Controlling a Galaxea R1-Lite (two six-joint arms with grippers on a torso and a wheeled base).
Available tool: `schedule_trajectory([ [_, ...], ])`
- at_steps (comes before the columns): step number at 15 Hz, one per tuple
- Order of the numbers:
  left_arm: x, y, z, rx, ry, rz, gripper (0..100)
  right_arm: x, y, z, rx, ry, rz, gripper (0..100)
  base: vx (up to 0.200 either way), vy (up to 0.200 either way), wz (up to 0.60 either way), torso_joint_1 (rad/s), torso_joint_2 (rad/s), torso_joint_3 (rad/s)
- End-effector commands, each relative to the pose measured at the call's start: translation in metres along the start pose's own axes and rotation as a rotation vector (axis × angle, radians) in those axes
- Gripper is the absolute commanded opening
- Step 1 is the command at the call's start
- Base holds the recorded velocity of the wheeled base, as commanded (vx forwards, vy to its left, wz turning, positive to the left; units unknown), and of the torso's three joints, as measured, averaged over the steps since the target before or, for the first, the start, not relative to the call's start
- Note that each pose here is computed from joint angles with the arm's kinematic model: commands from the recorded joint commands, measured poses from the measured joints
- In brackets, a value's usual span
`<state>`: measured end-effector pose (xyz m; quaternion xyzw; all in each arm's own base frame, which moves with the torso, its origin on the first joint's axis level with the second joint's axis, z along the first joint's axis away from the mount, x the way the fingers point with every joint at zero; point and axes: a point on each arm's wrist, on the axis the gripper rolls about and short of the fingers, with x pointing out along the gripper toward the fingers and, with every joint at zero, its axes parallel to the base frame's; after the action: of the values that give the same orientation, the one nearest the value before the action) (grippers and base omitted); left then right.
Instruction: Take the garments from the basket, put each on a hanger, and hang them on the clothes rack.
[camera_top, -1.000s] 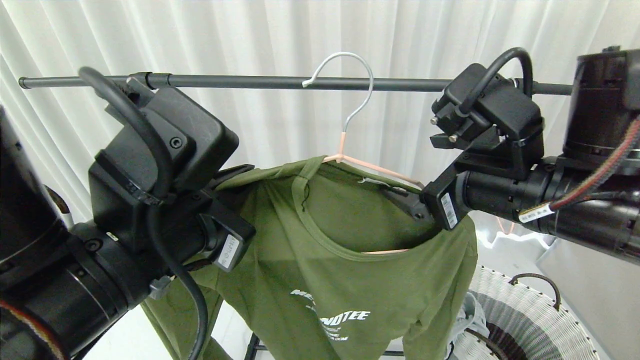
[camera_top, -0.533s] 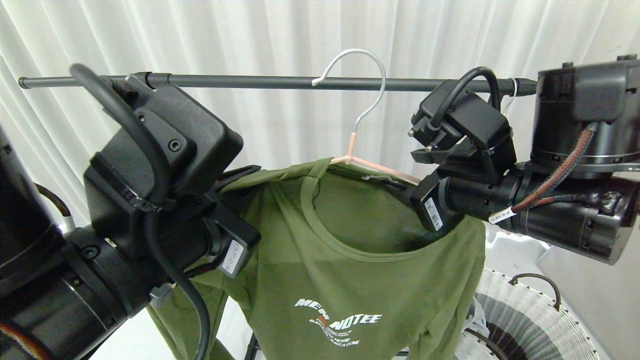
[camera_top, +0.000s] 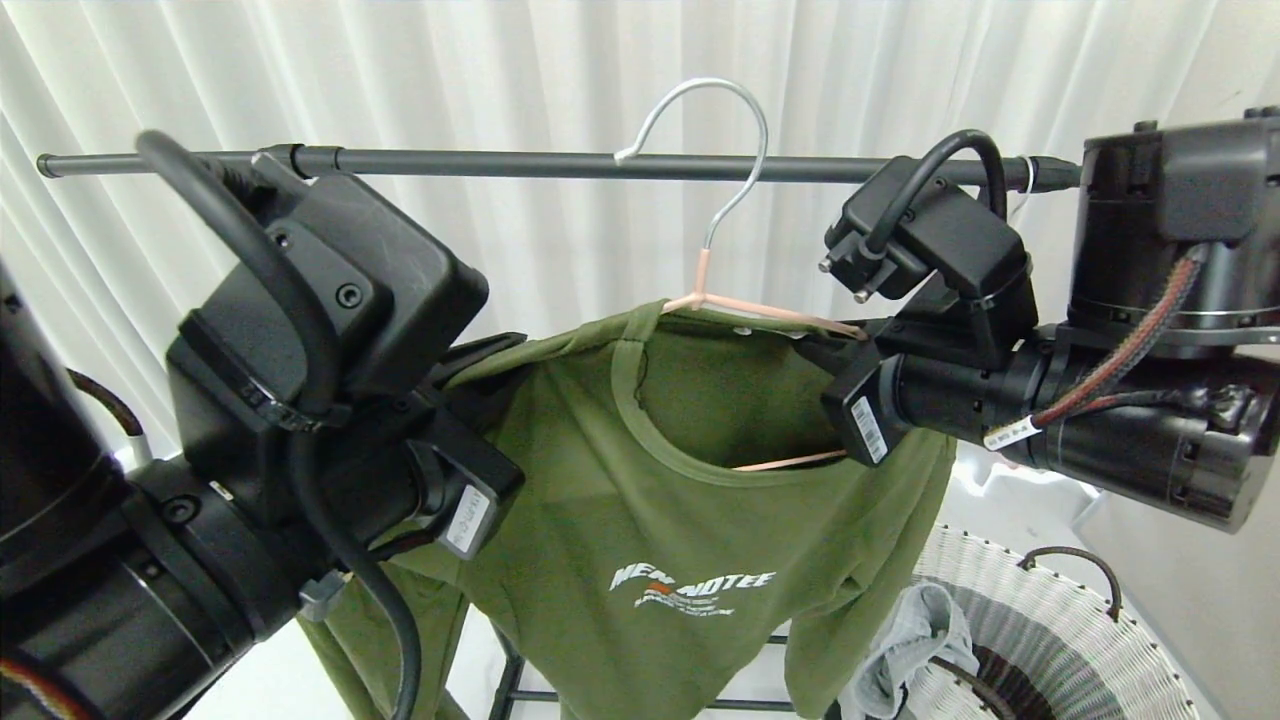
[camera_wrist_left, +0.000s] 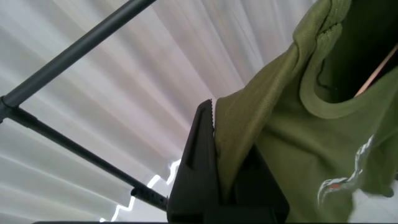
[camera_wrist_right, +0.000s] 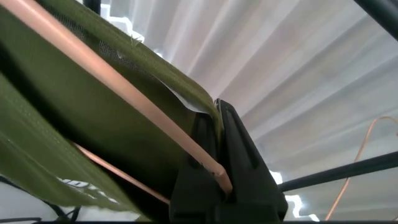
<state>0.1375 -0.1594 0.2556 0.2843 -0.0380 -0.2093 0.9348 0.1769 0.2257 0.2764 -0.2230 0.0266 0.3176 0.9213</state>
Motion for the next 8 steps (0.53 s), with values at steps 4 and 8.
schedule_trajectory([
  [4,-0.001,0.001,-0.001,0.001,0.004,0.005,100,-0.014,-0.007,0.005,0.009,-0.024,-0.031,0,0.0,0.0,0.0,0.0,0.0,0.0],
  [8,-0.01,0.01,-0.009,-0.012,0.012,0.034,100,-0.027,-0.014,0.009,0.021,-0.035,-0.089,0,0.0,0.0,0.0,0.0,0.0,0.0],
])
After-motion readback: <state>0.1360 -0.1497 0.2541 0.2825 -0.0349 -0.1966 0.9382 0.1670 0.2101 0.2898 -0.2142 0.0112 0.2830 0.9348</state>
